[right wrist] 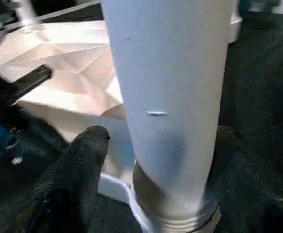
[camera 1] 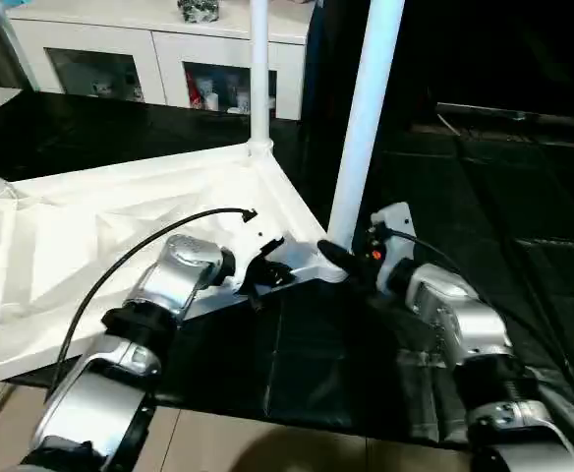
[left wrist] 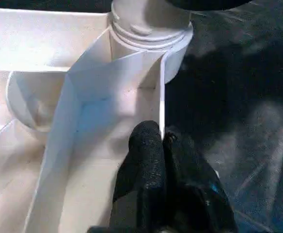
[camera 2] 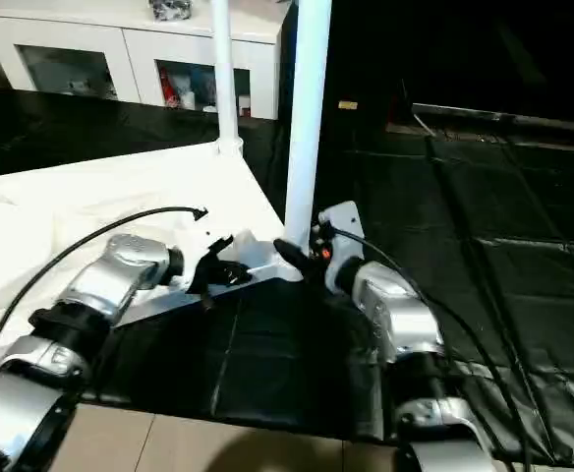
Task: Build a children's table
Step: Rotate leg to tighten
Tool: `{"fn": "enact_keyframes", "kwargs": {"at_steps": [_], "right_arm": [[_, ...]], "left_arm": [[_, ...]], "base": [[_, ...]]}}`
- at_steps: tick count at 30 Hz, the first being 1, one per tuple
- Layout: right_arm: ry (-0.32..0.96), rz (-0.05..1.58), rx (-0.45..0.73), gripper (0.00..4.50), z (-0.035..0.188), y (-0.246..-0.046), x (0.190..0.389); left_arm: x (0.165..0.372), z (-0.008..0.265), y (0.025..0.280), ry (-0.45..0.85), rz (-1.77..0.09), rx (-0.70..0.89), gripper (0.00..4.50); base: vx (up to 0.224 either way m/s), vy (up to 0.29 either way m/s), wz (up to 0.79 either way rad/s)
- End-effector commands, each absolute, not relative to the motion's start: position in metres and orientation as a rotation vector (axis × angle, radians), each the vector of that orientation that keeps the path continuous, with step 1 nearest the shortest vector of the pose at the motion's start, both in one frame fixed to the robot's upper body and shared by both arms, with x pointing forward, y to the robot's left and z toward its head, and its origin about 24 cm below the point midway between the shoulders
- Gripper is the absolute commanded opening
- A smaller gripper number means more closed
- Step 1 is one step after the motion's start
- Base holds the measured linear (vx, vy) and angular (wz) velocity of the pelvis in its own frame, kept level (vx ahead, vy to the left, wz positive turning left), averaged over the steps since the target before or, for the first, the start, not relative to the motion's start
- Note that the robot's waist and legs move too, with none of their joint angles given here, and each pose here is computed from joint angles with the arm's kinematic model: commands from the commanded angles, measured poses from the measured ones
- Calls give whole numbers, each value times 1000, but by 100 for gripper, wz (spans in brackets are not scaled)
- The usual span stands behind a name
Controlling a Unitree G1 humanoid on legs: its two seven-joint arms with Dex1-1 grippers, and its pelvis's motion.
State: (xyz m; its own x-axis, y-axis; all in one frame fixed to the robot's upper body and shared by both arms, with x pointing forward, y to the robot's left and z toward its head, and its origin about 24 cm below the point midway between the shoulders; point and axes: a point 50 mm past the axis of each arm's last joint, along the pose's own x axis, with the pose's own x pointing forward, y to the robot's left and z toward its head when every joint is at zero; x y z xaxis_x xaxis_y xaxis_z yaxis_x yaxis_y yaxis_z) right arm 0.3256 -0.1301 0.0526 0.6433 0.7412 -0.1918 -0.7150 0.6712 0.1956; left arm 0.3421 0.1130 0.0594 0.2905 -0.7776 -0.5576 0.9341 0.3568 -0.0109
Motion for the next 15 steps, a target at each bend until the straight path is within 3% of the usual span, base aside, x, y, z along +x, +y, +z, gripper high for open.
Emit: {"fn": "enact_keyframes", "kwargs": {"at_steps": [1,9,15], "right_arm": [[297,1051,116,374,49,-110,312],[350,1227,30,443,57,-147,304],[372,1335,-24,443,63,-160,301]], "left_arm": [[338,65,101,471,-1272,374,0],[324,64,118,503,-1472,443,0],[317,64,125,534,-1576,513,0]], "base": [[0,0,0],[0,0,0],[0,0,0]]}}
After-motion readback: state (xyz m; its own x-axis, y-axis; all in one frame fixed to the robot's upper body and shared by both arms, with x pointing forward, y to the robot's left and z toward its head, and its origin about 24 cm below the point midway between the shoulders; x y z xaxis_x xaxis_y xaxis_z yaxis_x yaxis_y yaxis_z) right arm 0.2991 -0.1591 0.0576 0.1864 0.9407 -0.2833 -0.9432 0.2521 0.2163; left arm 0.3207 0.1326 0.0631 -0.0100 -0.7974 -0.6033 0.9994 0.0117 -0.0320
